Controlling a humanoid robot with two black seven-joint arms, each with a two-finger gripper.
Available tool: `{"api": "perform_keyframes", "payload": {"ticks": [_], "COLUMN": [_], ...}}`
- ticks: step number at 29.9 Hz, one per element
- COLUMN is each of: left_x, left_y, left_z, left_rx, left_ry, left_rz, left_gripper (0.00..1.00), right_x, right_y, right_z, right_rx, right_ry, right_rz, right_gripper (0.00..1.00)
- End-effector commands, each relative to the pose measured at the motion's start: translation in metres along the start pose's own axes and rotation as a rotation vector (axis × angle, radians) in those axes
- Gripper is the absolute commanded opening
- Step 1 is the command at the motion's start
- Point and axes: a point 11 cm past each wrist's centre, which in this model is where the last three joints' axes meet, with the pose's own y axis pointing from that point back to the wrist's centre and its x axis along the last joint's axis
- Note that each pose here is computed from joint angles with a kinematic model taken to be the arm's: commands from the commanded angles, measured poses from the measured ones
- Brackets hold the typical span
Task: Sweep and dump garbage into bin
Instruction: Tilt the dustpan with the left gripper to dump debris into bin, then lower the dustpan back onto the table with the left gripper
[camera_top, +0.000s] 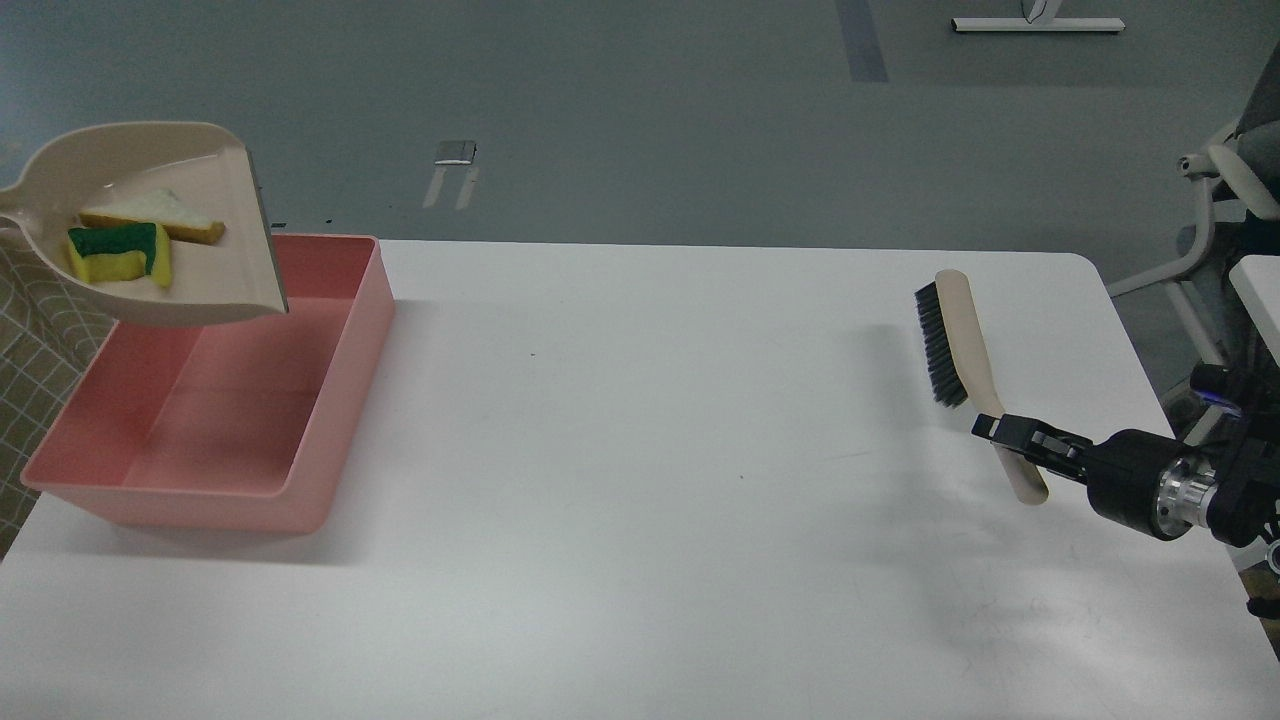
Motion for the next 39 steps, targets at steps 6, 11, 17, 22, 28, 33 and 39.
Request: {"api": "perform_keyframes", "payload": {"ticks": [6, 11, 17, 22, 28, 33, 39], "left_x": [0.003, 0.003, 0.009, 0.035, 0.057, 0.015, -0.088], "left_y": [-0.001, -0.001, -0.004, -0.016, -0.039, -0.056, -0.082], "left_z": [0.019, 0.026, 0.041, 0.081, 0.150, 0.192, 0.182], "left_rx": [-0.120, -0.169, -0.222, -0.307, -0.405, -0.460, -0.375], "left_ry": [-0.333, -0.491, -0.676, -0.715, -0.531, -0.283, 0.015], "left_rz": [-0.051, -0.059, -0.058, 0.073, 0.176, 0.031, -0.172], "left_gripper": [0.00, 0.00, 0.00, 0.00, 0.00, 0.00, 0.00], "right_x": [0.000, 0.000, 0.001, 0.001, -0.001, -0.001, -0.003], "right_y": [-0.001, 0.000, -0.001, -0.002, -0.001, -0.002, -0.003], "right_z": [-0.001, -0.001, -0.002, -0.003, -0.002, -0.003, -0.004], "right_rx": [0.002, 0.001, 0.005, 0.007, 0.004, 0.008, 0.010], "right_ry": [0.002, 0.001, 0.001, 0.003, 0.006, 0.009, 0.007], "right_rz": [-0.001, 0.000, 0.001, 0.001, -0.005, -0.005, -0.009], "right_gripper": [0.03, 0.03, 0.03, 0.04, 0.03, 0.04, 0.03]}}
